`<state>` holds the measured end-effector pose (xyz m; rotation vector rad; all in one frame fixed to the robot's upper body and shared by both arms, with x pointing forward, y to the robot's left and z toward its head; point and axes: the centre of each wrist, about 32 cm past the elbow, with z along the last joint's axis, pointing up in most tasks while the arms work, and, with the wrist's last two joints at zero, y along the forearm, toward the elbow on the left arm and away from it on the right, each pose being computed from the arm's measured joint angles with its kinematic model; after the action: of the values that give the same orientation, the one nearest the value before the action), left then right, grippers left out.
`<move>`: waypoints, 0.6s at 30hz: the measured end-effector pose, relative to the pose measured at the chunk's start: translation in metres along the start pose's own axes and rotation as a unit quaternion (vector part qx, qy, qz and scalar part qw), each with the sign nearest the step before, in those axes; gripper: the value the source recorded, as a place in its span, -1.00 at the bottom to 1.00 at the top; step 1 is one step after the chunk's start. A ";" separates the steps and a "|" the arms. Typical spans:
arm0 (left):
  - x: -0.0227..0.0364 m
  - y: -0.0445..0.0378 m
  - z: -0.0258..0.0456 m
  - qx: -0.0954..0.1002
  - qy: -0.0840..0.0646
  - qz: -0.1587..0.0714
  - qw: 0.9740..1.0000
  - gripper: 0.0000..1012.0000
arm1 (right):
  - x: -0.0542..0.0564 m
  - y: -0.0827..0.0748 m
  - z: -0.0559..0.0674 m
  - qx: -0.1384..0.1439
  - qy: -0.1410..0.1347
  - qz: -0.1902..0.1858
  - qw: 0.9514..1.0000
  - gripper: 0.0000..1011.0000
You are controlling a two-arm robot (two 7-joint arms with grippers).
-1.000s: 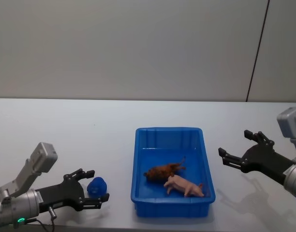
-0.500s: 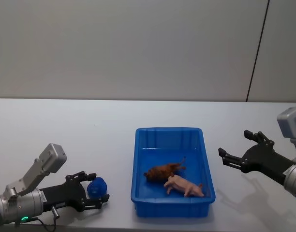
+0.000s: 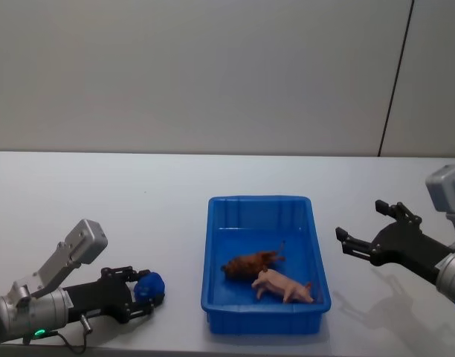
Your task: Pick up the two dolls from the table and place them into the box.
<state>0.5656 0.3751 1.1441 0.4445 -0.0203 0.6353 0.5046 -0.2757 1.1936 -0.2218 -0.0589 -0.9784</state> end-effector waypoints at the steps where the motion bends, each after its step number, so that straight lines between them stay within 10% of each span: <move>1: 0.0002 0.0000 0.0002 0.000 -0.001 0.000 1.000 0.13 | 0.000 0.000 0.000 0.000 0.000 0.000 1.000 0.98; 18: 0.0093 0.0107 0.0326 -0.054 -0.023 0.014 0.998 -0.08 | 0.000 0.000 0.000 0.000 0.000 0.000 1.000 0.98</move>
<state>0.5707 0.3747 1.1793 0.3546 -0.1047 0.6482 0.5046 -0.2758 1.1936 -0.2219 -0.0589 -0.9784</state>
